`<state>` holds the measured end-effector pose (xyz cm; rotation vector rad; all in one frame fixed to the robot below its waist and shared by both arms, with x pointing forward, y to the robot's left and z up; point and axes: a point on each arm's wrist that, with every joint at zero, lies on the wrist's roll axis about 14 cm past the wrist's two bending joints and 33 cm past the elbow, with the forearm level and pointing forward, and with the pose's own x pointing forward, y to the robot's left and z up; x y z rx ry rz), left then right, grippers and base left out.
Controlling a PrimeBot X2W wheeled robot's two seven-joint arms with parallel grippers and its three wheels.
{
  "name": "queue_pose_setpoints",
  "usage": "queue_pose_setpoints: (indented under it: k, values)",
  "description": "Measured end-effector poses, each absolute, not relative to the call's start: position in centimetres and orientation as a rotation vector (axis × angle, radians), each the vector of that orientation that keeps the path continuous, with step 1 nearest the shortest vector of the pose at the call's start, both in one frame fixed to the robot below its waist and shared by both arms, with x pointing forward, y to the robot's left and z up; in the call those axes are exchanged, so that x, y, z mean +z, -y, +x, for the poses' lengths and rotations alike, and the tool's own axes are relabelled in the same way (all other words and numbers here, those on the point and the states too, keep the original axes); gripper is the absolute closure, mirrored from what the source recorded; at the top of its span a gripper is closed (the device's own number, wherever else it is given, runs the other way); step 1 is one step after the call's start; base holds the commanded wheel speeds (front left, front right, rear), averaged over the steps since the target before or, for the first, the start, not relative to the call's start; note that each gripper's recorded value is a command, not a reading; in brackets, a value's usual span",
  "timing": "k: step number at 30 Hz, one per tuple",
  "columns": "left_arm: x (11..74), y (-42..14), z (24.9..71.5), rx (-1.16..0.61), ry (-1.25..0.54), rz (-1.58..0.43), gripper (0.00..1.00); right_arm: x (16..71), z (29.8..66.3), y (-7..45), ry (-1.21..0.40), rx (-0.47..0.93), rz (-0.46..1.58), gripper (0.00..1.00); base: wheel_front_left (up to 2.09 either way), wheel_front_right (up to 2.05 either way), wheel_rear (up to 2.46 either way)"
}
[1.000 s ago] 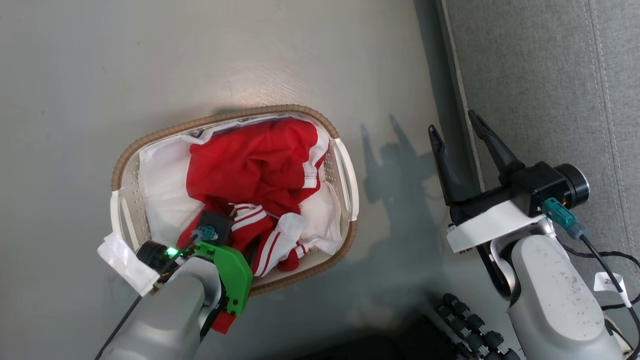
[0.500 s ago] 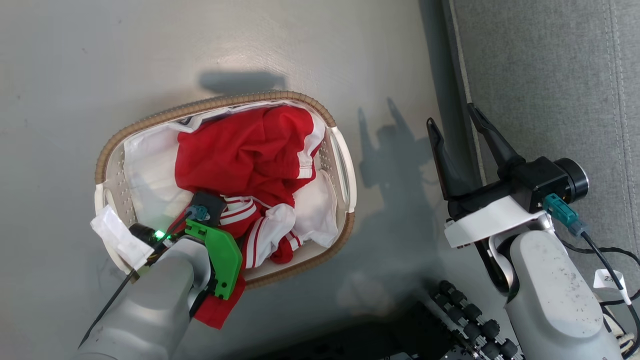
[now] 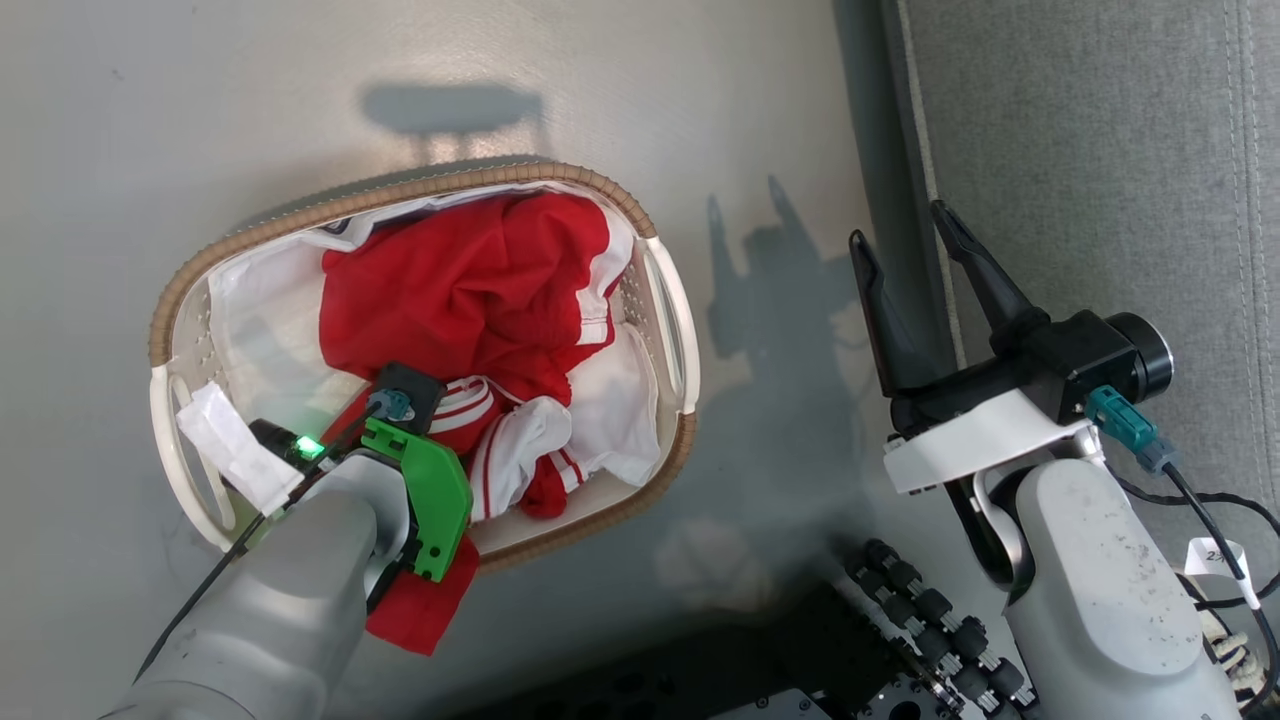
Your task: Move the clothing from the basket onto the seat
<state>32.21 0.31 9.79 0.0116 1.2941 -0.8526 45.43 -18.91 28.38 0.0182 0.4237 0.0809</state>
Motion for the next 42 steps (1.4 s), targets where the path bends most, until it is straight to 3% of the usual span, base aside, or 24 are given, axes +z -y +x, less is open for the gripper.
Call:
queue_pose_setpoints:
  k: [13,26,42]
  values:
    - [12.8,-0.4,33.1,-0.821,-1.188,-0.042,1.0,32.3,46.2,18.7,-0.337,0.077,0.048,0.0,0.0,0.0,0.0]
    - [20.2,-0.1,34.3,-0.759,-1.007,-0.126,1.0,38.9,45.6,17.8,-0.204,0.094,0.07,0.0,0.0,0.0,0.0]
    - [32.8,-2.1,37.8,-0.599,-0.583,-0.225,1.0,43.8,41.7,16.0,-0.118,0.148,0.091,0.0,0.0,0.0,0.0]
